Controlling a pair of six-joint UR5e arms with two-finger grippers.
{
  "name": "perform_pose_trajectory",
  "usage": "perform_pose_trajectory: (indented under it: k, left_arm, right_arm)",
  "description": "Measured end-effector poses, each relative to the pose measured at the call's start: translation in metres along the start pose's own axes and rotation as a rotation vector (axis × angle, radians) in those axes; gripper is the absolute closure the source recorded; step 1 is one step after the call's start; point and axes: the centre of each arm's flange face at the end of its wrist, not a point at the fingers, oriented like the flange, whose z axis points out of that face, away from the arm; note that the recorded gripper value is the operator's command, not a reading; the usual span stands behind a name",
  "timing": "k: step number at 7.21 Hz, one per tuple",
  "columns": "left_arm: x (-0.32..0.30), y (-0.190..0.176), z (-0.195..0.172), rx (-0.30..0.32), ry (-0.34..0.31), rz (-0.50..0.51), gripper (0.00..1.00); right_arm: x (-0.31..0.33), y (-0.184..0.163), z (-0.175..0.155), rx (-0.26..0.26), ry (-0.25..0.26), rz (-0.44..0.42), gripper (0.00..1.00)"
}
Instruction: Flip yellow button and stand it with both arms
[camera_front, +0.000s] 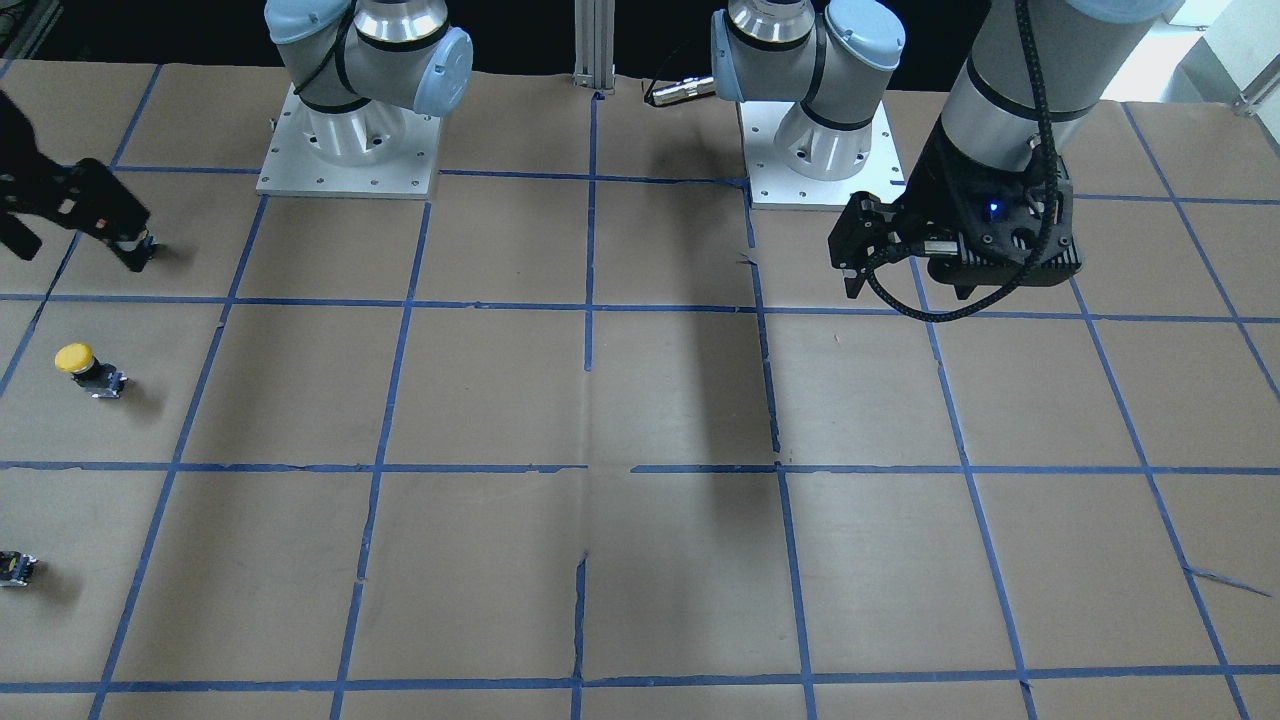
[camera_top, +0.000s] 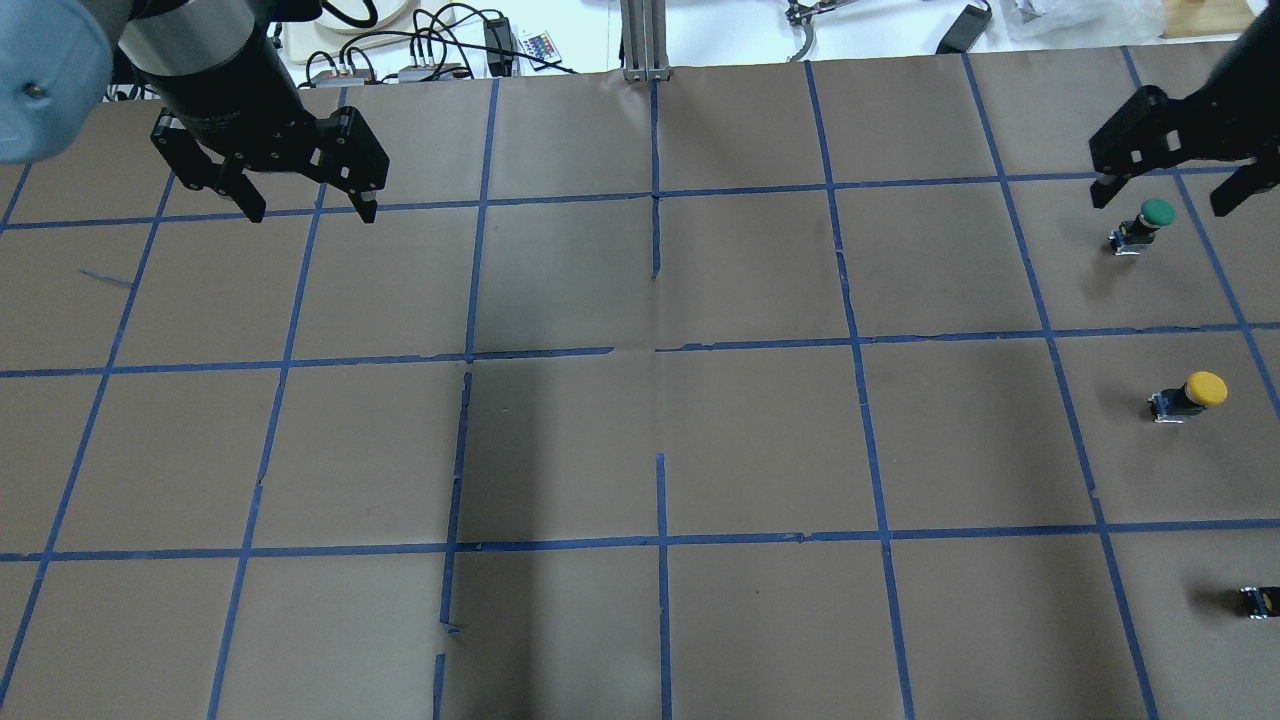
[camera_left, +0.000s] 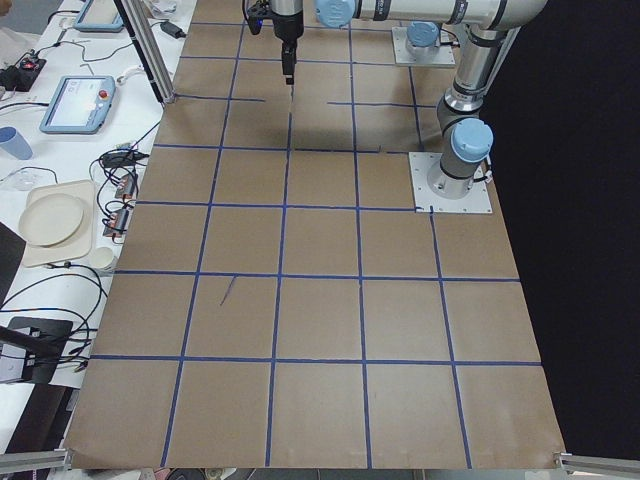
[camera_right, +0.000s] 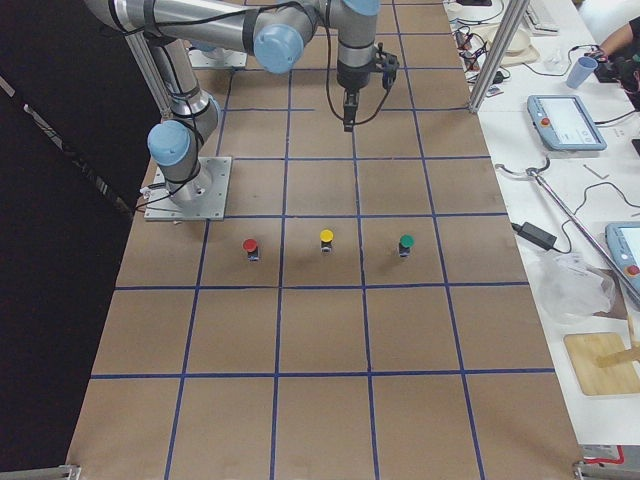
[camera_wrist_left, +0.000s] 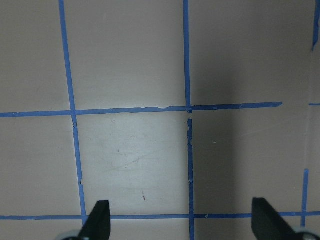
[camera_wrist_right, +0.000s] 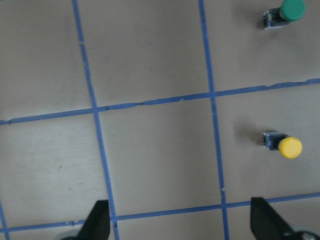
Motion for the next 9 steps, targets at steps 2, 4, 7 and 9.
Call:
perform_pose_trajectory:
  k: [2,4,7,9]
  left_arm:
    - [0.000,0.000,0.001,-0.001,0.000,0.000,0.00]
    - [0.000,0.001,0.001,-0.002,0.001,0.000,0.00]
    - [0.000,0.000,0.001,-0.001,0.003,-0.005,0.00]
    - [0.000,0.000,0.001,-0.001,0.002,-0.004,0.00]
  right_arm:
    - [-0.071,0.034,-0.014,-0.010,-0.002,-0.071,0.00]
    - [-0.099,0.058,-0.014,-0.019,-0.007,-0.027,0.00]
    - [-0.109,0.100,-0.003,-0.023,-0.013,-0.020,0.00]
    - [-0.109,0.107,0.000,-0.023,-0.012,-0.020,0.00]
